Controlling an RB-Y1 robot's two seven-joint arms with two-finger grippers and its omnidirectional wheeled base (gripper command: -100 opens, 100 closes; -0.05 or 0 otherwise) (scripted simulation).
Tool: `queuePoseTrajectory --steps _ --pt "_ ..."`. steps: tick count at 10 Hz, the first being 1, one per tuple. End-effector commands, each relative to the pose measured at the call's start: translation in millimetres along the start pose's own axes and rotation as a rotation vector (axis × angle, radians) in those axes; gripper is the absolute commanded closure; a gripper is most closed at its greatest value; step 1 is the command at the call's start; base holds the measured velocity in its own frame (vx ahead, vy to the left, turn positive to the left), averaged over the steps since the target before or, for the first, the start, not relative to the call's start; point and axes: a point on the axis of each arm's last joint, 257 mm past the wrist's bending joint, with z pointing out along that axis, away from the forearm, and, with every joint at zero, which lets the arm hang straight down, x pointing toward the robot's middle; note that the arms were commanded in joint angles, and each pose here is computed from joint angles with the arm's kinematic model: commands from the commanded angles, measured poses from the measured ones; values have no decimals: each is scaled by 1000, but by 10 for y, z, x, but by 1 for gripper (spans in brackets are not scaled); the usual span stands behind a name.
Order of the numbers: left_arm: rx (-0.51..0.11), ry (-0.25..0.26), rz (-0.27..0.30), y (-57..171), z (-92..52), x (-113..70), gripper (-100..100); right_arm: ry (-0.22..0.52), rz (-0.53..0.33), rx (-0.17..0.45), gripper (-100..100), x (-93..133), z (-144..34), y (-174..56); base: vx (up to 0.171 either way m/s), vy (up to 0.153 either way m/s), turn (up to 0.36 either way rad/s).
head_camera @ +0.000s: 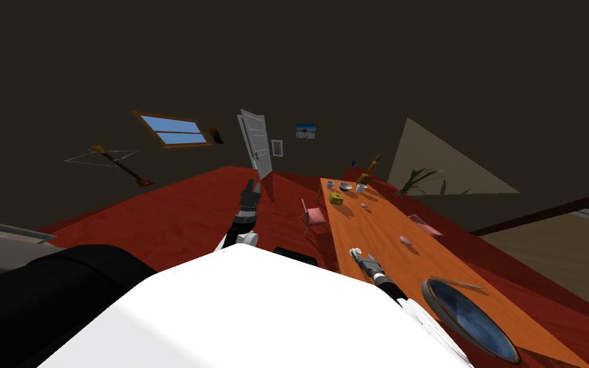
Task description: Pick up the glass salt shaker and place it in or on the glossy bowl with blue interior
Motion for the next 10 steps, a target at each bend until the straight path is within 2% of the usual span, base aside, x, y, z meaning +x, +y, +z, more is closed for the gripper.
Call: queuePoseTrajectory --steps 1,2,3,5,8,9,10 --pt "0 0 0 0 0 0 0 -8 -12 -23 -100 28 -28 58 133 21 -144" --pt "0 0 0 -1 1 1 0 -6 -35 -45 -100 106 -107 108 167 45 -253" --pt "0 0 0 0 0 0 0 -13 -35 -55 -100 89 -109 133 143 32 -142" --pt "0 0 0 0 0 0 0 -15 -80 -102 -100 235 -277 244 195 52 -347" --pt "0 0 0 0 0 0 0 -33 -101 -149 -100 265 -375 361 175 53 -160" --pt "0 0 0 -1 1 1 0 -36 -121 -175 -100 331 -469 421 148 22 -329" --pt "0 0 0 0 0 0 0 -41 -121 -181 -100 320 -472 437 125 47 -111"
